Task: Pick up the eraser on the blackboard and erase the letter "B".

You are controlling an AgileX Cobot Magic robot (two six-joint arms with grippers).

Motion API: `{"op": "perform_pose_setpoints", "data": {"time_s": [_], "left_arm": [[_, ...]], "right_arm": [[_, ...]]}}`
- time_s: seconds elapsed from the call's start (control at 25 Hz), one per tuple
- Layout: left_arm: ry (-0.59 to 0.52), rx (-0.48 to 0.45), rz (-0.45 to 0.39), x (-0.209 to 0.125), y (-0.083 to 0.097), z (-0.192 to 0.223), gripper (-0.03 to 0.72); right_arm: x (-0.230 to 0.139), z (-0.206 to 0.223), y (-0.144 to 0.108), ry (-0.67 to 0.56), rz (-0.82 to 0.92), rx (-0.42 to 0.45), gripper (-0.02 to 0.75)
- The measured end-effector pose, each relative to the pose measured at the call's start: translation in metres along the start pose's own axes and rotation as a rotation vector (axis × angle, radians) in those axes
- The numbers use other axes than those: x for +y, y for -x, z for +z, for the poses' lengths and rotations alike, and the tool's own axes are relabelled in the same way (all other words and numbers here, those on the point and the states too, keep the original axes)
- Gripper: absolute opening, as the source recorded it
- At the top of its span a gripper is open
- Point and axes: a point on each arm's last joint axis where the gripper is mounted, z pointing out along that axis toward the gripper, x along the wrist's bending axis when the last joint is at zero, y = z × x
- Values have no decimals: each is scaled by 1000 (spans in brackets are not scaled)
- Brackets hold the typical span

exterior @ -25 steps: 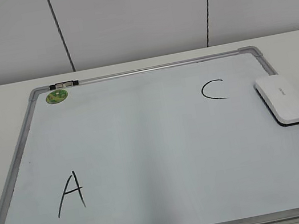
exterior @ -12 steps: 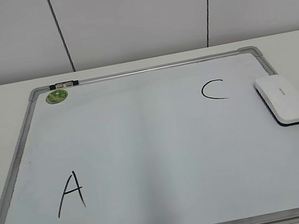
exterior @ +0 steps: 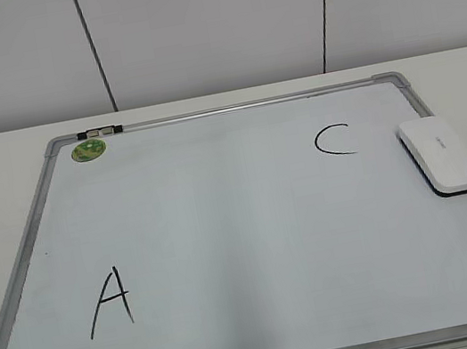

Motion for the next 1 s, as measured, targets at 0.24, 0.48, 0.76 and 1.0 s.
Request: {"op": "perform_pose_setpoints", "data": {"time_s": [0.24, 0.48, 0.76, 1.0], "left_arm": [[0, 0, 0, 0, 0, 0, 415], [0, 0, 0, 0, 0, 0, 415], [68, 28, -27, -6, -1, -9, 387], [179, 85, -72, -17, -1, -22, 377]], "right_arm": [[0, 0, 0, 0, 0, 0, 592], [0, 0, 0, 0, 2, 0, 592], [-3, -5, 0, 40, 14, -17, 592], [-8, -11, 0, 91, 53, -69, 592]]}}
